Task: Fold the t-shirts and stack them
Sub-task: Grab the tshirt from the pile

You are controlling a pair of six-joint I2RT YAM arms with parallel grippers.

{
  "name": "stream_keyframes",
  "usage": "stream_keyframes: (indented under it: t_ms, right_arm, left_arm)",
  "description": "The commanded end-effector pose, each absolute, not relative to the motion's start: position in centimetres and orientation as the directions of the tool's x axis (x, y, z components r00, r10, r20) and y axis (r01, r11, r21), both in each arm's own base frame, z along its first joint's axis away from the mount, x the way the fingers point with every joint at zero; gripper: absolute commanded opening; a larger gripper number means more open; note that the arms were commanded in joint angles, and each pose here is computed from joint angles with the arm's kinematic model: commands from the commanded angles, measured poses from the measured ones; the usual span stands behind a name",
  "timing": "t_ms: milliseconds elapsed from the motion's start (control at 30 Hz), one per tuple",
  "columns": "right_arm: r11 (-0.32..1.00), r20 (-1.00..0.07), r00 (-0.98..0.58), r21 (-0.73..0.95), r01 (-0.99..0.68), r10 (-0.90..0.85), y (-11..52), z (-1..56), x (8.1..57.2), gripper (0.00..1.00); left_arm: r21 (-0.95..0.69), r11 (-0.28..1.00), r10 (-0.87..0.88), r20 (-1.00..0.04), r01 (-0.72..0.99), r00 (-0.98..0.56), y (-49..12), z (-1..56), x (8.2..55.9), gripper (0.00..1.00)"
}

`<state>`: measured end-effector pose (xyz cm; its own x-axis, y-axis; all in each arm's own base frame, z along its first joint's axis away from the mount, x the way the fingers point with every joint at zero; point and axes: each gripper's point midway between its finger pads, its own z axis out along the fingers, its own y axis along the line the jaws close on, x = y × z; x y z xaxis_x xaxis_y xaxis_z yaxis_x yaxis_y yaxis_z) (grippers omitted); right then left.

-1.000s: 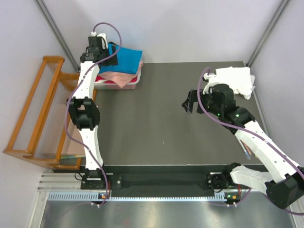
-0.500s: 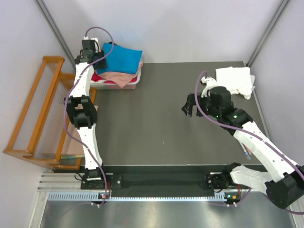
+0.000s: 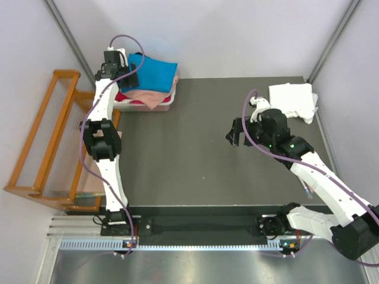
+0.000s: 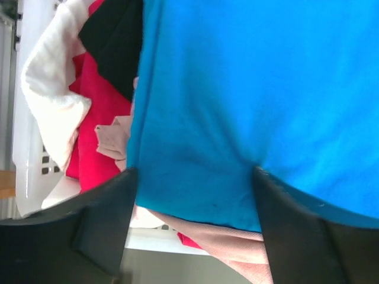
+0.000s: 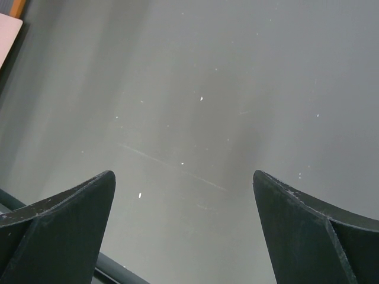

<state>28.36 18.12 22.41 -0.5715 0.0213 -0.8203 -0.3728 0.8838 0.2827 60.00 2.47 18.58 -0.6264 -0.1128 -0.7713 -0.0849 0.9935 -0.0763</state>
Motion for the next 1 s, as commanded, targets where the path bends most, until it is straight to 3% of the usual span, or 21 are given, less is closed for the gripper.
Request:
stream_keyframes:
  t_ms: [0,267,333,400,433,467,533,633,700,733,767,800,967]
  right_arm:
    - [0.865,-0.853,-0.522,0.281,-0.416,0.026,18.8,23.7,28.2,1.00]
    - [0.867,-0.849,-0.528,0.279,-0.413,0.022,18.8,23.3,28.2,1.00]
    - [0.867,-0.847,-0.531,0.284,-0.410,0.026,18.8,23.2,28.3,1.00]
    - [0.866,-0.848,-0.529,0.285,-0.411,0.029,18.9,23.4,28.3,1.00]
    - [0.867,-0.847,-0.530,0.286,-0.409,0.030,18.8,23.3,28.4,1.00]
    - [0.866,-0.849,-0.528,0.287,-0.411,0.030,18.9,23.4,28.3,1.00]
    - [0.865,-0.847,-0.530,0.289,-0.411,0.031,18.9,23.4,28.3,1.00]
    - [0.864,-0.850,-0.526,0.290,-0.411,0.035,18.9,23.5,28.3,1.00]
    - [0.864,-0.849,-0.527,0.290,-0.411,0.034,18.9,23.5,28.2,1.00]
    - [0.864,-0.850,-0.526,0.290,-0.412,0.034,18.8,23.5,28.2,1.00]
    - [0.864,-0.851,-0.524,0.289,-0.411,0.035,18.7,23.5,28.1,1.00]
    - [0.865,-0.850,-0.526,0.289,-0.411,0.034,18.7,23.5,28.1,1.00]
    - [0.866,-0.850,-0.525,0.286,-0.411,0.031,18.5,23.3,27.8,1.00]
  left_arm:
    - [-0.115,0.980,-0.187,-0.812,-0.163,-0.553,5.2,21.8,60.0,0.85]
    - [-0.085,0.986,-0.155,-0.802,-0.146,-0.578,5.8,20.3,60.6,0.85]
    - [-0.102,0.987,-0.158,-0.794,-0.127,-0.587,5.3,19.9,60.7,0.76]
    - [-0.115,0.988,-0.154,-0.784,-0.104,-0.602,4.4,19.3,60.6,0.53]
    - [-0.117,0.989,-0.151,-0.779,-0.095,-0.609,4.1,19.1,60.5,0.35]
    - [-0.116,0.990,-0.144,-0.779,-0.085,-0.610,3.6,19.2,60.5,0.29]
    - [-0.128,0.990,-0.142,-0.782,-0.066,-0.607,3.1,19.6,60.4,0.23]
    - [-0.133,0.989,-0.141,-0.784,-0.058,-0.604,2.8,20.1,60.2,0.32]
    - [-0.126,0.990,-0.134,-0.782,-0.056,-0.608,2.8,20.1,59.9,0.33]
    - [-0.118,0.991,-0.130,-0.780,-0.059,-0.612,3.0,19.9,59.9,0.28]
    - [-0.113,0.992,-0.125,-0.779,-0.059,-0.614,3.0,19.9,59.8,0.09]
    - [-0.111,0.992,-0.125,-0.776,-0.062,-0.619,3.1,19.6,59.7,0.00]
    - [-0.127,0.990,-0.133,-0.783,-0.053,-0.607,2.8,20.5,59.4,0.00]
